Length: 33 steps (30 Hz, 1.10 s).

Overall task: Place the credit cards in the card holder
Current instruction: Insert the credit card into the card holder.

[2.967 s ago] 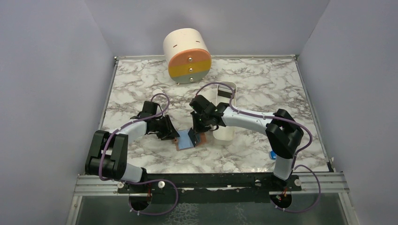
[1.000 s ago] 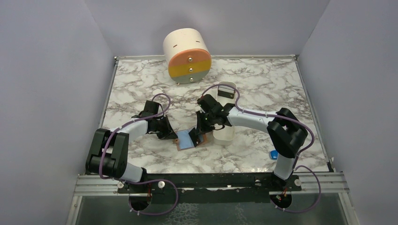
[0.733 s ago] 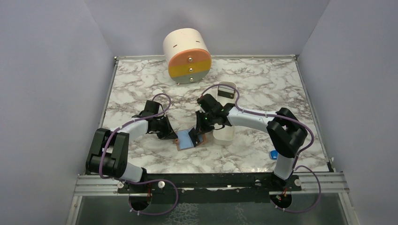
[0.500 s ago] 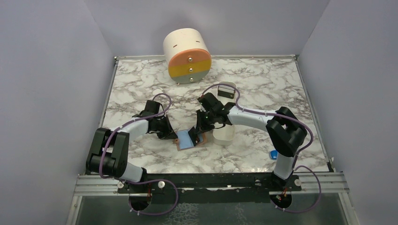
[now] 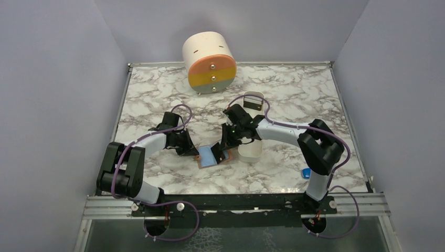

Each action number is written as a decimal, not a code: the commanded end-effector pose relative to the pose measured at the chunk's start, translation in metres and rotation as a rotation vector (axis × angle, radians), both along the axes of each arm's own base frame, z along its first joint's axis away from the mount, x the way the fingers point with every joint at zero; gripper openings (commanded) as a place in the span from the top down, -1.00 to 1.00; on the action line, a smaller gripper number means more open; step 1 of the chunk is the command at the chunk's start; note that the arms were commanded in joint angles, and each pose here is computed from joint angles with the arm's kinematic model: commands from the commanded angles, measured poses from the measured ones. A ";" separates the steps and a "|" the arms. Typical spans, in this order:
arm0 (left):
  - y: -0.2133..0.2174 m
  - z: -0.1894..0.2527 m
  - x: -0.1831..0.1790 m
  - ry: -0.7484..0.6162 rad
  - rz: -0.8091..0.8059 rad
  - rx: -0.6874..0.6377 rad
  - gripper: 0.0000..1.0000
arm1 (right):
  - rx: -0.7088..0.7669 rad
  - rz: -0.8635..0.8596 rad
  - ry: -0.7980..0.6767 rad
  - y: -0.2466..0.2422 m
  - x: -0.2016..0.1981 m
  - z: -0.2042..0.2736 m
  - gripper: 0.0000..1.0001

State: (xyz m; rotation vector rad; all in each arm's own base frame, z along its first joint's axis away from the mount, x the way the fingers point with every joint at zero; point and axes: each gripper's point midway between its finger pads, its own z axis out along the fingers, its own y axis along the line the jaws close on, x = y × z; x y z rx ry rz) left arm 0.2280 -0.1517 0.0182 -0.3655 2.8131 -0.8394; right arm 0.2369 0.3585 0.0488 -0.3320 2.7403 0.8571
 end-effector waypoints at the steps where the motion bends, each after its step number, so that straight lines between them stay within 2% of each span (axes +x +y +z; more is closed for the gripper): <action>1: 0.004 -0.011 -0.001 0.014 -0.009 0.050 1.00 | 0.005 0.011 0.002 -0.003 -0.003 -0.002 0.98; 10: 0.003 -0.012 -0.001 0.025 -0.007 0.043 1.00 | 0.040 -0.032 -0.025 0.009 0.011 0.001 0.98; 33: 0.000 -0.007 -0.002 0.006 -0.004 0.025 1.00 | 0.083 -0.069 0.016 0.008 0.001 -0.015 0.98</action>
